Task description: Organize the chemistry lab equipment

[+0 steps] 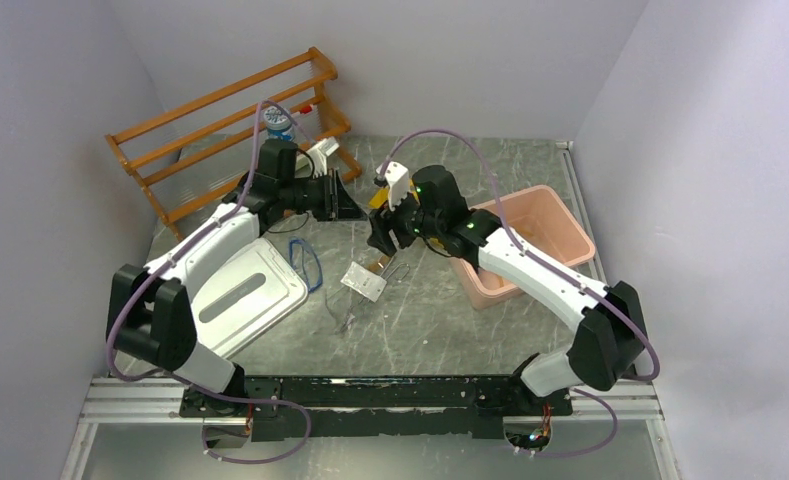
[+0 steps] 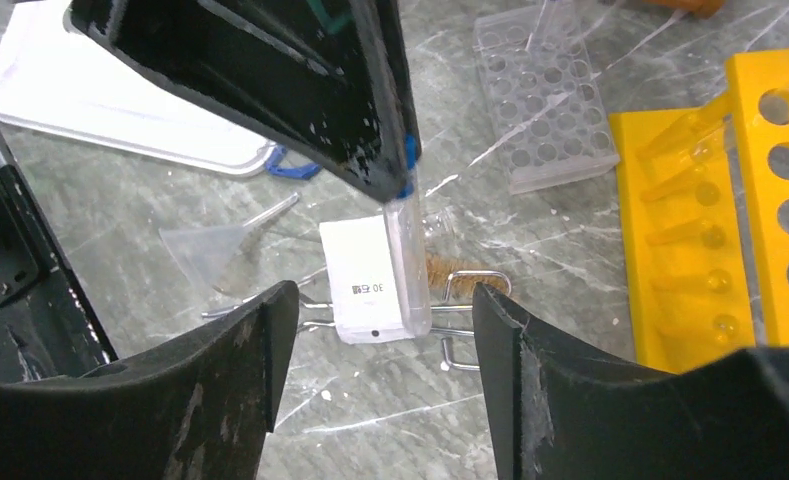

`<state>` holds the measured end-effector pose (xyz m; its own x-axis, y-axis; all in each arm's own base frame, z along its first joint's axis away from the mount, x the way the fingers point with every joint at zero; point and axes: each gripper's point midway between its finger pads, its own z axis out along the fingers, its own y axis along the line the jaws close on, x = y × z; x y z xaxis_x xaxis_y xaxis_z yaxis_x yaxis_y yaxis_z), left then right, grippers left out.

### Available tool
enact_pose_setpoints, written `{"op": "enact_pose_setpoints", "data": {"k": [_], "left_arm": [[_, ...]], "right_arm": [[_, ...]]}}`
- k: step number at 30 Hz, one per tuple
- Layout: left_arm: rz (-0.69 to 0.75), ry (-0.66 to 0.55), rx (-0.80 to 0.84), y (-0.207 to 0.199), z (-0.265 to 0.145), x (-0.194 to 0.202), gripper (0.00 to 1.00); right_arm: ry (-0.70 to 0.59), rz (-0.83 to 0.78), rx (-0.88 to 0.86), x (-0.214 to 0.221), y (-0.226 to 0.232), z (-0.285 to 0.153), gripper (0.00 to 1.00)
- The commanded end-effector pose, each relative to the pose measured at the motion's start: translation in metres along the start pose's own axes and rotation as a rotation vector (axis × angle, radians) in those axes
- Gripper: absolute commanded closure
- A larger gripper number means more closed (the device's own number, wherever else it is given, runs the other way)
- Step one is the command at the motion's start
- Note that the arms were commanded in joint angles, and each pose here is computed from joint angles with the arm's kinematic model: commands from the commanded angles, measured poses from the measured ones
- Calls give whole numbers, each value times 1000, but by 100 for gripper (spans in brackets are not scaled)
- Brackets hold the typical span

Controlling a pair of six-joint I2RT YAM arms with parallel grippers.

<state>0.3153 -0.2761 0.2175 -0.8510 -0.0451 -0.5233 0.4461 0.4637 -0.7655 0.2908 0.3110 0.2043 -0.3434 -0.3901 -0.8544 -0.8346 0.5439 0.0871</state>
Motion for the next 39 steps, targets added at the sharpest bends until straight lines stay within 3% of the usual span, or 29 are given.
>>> {"op": "enact_pose_setpoints", "data": {"k": [1, 7, 15, 23, 28, 39], "left_arm": [[231, -169, -194, 4, -26, -38, 95], [403, -323, -531, 54, -58, -68, 95], [538, -355, -714, 103, -57, -87, 95], [566, -300, -756, 136, -31, -98, 95], [583, -193, -778, 153, -14, -96, 95], [618, -136, -807, 154, 6, -100, 95]], "right_arm": [[-111, 40, 52, -26, -2, -15, 32], [-213, 162, 174, -30, -17, -25, 32], [-251, 324, 298, -9, -36, -23, 34], [-227, 272, 425, -4, -62, -18, 34], [-225, 252, 453, -3, -69, -12, 35], [-202, 188, 521, -8, -84, -13, 35]]}}
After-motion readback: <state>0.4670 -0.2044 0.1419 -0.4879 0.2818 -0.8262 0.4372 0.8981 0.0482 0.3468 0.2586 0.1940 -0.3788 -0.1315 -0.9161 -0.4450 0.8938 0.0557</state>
